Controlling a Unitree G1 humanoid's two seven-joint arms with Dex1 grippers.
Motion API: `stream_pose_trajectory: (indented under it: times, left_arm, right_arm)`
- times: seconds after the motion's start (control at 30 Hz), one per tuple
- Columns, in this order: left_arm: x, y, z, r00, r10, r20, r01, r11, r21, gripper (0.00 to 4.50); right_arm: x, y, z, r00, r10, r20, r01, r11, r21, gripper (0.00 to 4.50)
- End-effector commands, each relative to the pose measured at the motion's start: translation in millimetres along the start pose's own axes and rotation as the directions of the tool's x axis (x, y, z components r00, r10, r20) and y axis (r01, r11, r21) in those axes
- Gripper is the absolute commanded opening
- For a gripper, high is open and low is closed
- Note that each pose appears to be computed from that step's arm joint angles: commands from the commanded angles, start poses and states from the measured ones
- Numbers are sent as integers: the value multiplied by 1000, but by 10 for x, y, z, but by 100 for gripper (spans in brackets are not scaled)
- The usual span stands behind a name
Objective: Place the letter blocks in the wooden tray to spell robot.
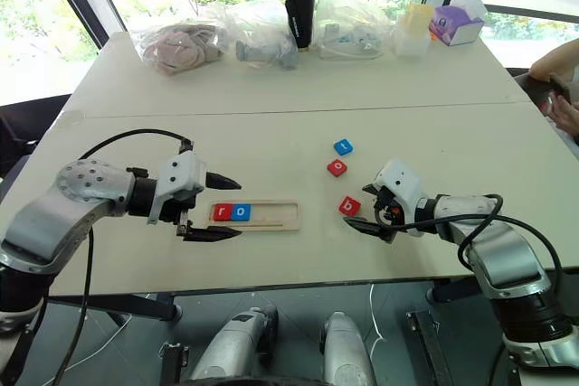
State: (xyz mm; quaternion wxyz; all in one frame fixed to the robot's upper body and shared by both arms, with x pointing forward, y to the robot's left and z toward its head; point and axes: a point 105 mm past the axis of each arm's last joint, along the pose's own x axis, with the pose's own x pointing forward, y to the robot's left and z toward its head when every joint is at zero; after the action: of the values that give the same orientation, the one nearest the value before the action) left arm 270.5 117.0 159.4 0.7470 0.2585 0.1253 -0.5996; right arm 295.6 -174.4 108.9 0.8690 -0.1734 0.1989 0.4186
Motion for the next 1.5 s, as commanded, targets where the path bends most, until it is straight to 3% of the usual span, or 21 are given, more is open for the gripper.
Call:
stream_pose_trajectory:
  times: [0.03,0.43,0.53,0.7,0.9,1.07,1.2,1.5]
  left_arm:
    - [13,-18,111,1000,7,24,-8,999,38,450]
    - [9,32,84,999,33,21,-33,999,29,450]
    - [4,42,83,999,38,22,-39,999,29,450]
    - [-39,81,61,998,56,13,-57,998,28,450]
    - [-162,117,-30,996,89,-24,-88,996,11,450]
    - [-418,177,-166,986,140,-92,-142,990,-9,450]
    - [-587,107,-256,979,146,-141,-152,988,-35,450]
    - [-553,-85,-232,980,149,-132,-158,986,-57,450]
  right_arm:
    - [0,-11,57,999,-31,19,32,999,-29,438]
    - [107,-6,-58,998,-66,-9,66,998,1,438]
    - [122,-1,-83,998,-68,-15,68,998,2,356]
    - [102,-23,-59,997,-77,-8,77,997,9,115]
    - [76,-11,208,996,-55,67,55,998,-5,117]
    - [181,196,694,985,106,136,-92,991,-99,117]
    - [469,474,973,952,276,133,-248,950,-191,117]
    - [892,742,903,884,467,14,-447,855,-265,117]
